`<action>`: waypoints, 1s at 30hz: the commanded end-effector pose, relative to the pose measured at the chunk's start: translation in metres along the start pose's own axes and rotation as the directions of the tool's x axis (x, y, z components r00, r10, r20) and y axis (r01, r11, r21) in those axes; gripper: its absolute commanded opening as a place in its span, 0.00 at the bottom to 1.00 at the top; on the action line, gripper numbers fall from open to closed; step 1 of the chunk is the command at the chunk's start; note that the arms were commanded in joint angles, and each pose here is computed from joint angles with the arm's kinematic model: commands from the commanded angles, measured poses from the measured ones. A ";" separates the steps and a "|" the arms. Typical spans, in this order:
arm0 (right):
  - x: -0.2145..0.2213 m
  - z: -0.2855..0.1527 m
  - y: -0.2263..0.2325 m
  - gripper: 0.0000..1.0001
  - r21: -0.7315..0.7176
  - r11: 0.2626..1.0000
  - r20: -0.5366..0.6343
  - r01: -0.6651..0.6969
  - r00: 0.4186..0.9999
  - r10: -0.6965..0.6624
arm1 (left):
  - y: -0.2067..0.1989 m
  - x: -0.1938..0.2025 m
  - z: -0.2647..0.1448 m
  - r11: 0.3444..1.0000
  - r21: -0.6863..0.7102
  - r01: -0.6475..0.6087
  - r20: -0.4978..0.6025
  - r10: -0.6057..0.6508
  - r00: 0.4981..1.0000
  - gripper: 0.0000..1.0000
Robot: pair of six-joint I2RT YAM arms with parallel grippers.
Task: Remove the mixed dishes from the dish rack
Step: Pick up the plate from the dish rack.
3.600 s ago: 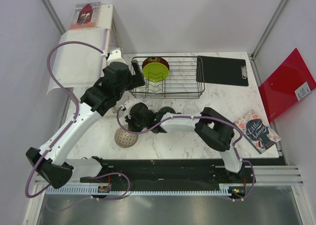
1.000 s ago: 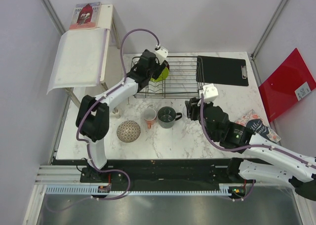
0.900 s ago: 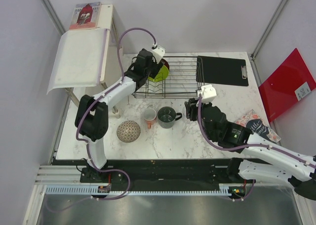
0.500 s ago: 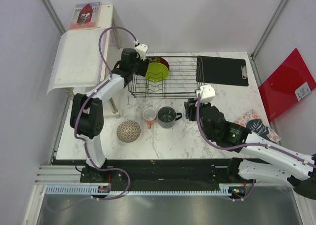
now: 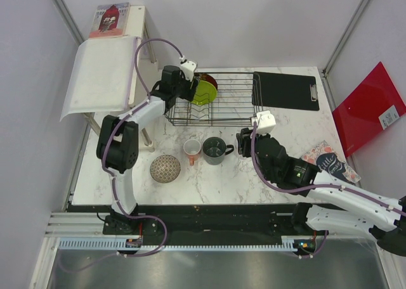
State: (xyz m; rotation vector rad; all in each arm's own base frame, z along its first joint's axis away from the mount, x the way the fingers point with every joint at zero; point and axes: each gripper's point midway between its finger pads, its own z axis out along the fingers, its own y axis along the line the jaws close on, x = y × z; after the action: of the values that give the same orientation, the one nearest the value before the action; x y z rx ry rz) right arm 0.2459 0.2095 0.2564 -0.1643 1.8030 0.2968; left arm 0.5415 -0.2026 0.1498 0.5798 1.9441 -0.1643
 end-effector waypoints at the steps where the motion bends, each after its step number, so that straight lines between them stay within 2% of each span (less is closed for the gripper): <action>1: 0.002 0.002 -0.003 0.45 0.017 1.000 0.007 -0.022 1.000 0.022 | 0.002 -0.025 0.012 0.999 0.010 -0.051 0.093 0.050 0.994 0.73; 7: 0.008 0.004 -0.002 0.45 0.019 1.000 -0.006 -0.024 1.000 0.024 | 0.008 -0.027 0.022 0.996 -0.017 -0.090 0.114 0.091 0.989 0.69; 9: 0.009 0.005 -0.003 0.45 0.022 1.000 -0.010 -0.020 1.000 0.020 | 0.008 -0.027 0.025 0.996 -0.017 -0.090 0.118 0.092 0.989 0.65; 15: 0.015 0.006 -0.004 0.45 0.027 0.999 -0.021 -0.017 1.000 0.018 | 0.009 -0.030 0.028 0.996 -0.023 -0.086 0.134 0.088 0.987 0.35; 22: 0.021 0.008 -0.003 0.45 0.026 1.000 -0.031 -0.017 0.999 0.018 | 0.010 -0.027 0.022 0.995 -0.031 -0.096 0.140 0.100 0.985 0.21; 29: 0.026 0.010 -0.004 0.45 0.034 0.999 -0.038 -0.020 0.999 0.021 | 0.012 -0.032 0.014 0.994 -0.049 -0.099 0.164 0.105 0.981 0.02; 30: 0.026 0.010 -0.005 0.45 0.035 0.999 -0.038 -0.025 0.999 0.026 | 0.013 -0.033 0.013 0.994 -0.056 -0.098 0.173 0.106 0.979 0.02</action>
State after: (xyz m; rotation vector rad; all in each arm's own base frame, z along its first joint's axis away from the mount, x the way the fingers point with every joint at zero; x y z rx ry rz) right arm 0.2472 0.2095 0.2279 -0.1637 1.8552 0.2664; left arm 0.5670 -0.2027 0.1373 0.6284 1.8526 -0.1020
